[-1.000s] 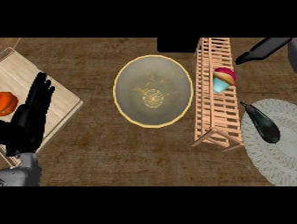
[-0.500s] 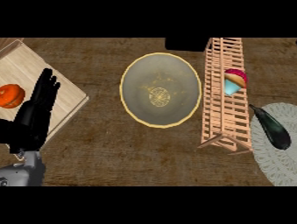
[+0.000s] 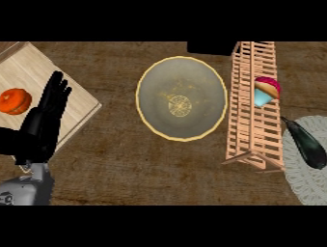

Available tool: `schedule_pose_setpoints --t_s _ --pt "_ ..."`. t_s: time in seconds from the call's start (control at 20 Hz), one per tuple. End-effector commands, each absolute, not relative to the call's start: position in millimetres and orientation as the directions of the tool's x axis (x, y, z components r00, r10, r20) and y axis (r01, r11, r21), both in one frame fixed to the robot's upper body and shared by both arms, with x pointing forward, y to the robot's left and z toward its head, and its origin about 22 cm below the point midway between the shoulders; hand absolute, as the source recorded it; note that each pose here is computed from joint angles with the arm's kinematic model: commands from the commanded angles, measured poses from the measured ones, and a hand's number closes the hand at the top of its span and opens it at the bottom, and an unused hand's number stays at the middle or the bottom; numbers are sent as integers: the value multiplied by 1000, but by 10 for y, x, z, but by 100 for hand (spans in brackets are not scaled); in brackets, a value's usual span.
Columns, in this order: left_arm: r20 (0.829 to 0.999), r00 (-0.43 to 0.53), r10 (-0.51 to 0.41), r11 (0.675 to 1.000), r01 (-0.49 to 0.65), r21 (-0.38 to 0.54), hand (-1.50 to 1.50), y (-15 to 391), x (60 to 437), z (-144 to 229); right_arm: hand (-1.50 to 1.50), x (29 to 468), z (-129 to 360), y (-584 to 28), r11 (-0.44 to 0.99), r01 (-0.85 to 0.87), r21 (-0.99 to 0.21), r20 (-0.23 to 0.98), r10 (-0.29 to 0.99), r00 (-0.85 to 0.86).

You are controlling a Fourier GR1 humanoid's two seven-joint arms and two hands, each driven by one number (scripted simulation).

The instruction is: Pick the cupcake from the placemat and place it in the tiered shelf

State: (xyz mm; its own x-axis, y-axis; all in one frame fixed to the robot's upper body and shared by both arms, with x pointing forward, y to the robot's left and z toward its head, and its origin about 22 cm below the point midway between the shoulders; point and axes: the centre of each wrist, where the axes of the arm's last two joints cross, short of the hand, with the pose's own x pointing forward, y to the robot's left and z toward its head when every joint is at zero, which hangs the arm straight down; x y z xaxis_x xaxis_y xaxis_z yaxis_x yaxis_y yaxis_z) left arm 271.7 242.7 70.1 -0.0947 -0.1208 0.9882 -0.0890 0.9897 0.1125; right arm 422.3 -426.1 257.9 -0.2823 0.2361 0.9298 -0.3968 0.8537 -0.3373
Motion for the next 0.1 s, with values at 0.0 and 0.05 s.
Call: schedule_pose_setpoints --t_s 0.0,0.05 --pt "988 -94 -122 990 -79 115 0 2351 2725 741 -150 4134 2555 -4411 806 -504 -310 932 154 -328" --pt "987 -98 -127 990 -73 121 0 2354 2712 672 -150 4122 2621 -4435 817 -496 -294 933 132 -336"
